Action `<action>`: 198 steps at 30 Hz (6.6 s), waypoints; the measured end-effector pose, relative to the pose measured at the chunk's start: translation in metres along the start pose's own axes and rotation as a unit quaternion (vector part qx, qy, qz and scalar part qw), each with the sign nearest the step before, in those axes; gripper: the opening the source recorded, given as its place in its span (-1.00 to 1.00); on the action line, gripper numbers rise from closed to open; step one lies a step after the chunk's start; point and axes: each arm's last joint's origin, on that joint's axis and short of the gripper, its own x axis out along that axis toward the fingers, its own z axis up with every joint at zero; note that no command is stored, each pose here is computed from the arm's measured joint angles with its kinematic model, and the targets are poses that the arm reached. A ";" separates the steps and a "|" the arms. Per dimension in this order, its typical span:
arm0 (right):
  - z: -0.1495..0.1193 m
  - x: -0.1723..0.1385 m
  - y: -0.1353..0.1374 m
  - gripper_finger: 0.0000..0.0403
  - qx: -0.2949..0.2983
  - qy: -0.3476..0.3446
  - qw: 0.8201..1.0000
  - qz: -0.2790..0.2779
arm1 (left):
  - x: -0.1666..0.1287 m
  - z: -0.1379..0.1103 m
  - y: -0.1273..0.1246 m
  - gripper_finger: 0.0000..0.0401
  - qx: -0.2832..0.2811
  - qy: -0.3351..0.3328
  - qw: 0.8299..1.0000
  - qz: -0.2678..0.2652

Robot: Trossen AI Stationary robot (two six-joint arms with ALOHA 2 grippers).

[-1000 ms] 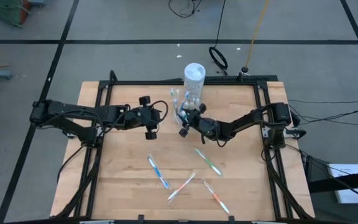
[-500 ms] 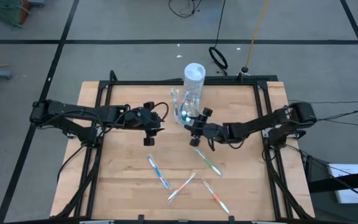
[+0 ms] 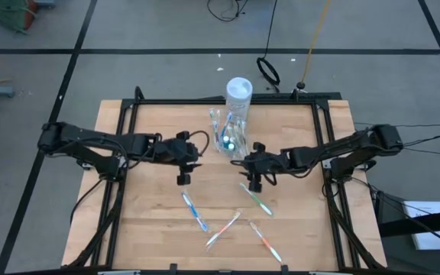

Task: Pick & Place toothbrushing station
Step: Put the blue toothbrush into the transparent organizer

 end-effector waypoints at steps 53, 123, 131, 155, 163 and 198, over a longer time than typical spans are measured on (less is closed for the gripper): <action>-0.089 0.008 0.012 -0.16 0.088 -0.054 0.988 0.113 | 0.107 -0.074 -0.145 -0.25 0.165 0.199 0.944 -0.204; -0.049 -0.003 0.054 -0.17 -0.054 -0.450 0.887 0.085 | 0.080 0.028 -0.078 -0.99 0.008 -0.193 0.981 -0.025; -0.051 -0.001 0.054 -0.54 -0.040 -0.432 0.899 0.057 | 0.080 0.030 -0.077 -0.96 0.005 -0.200 0.979 -0.024; -0.049 -0.014 0.038 -0.93 -0.042 -0.330 0.942 -0.029 | 0.081 0.027 -0.077 -0.38 -0.024 -0.186 0.982 -0.030; -0.023 -0.054 -0.005 -0.94 0.015 -0.276 0.958 -0.076 | 0.082 0.027 -0.074 -0.34 -0.026 -0.183 0.982 -0.027; -0.047 -0.011 -0.047 -0.52 0.084 -0.114 0.987 -0.075 | 0.083 -0.002 -0.161 -0.35 -0.199 -0.105 0.956 -0.189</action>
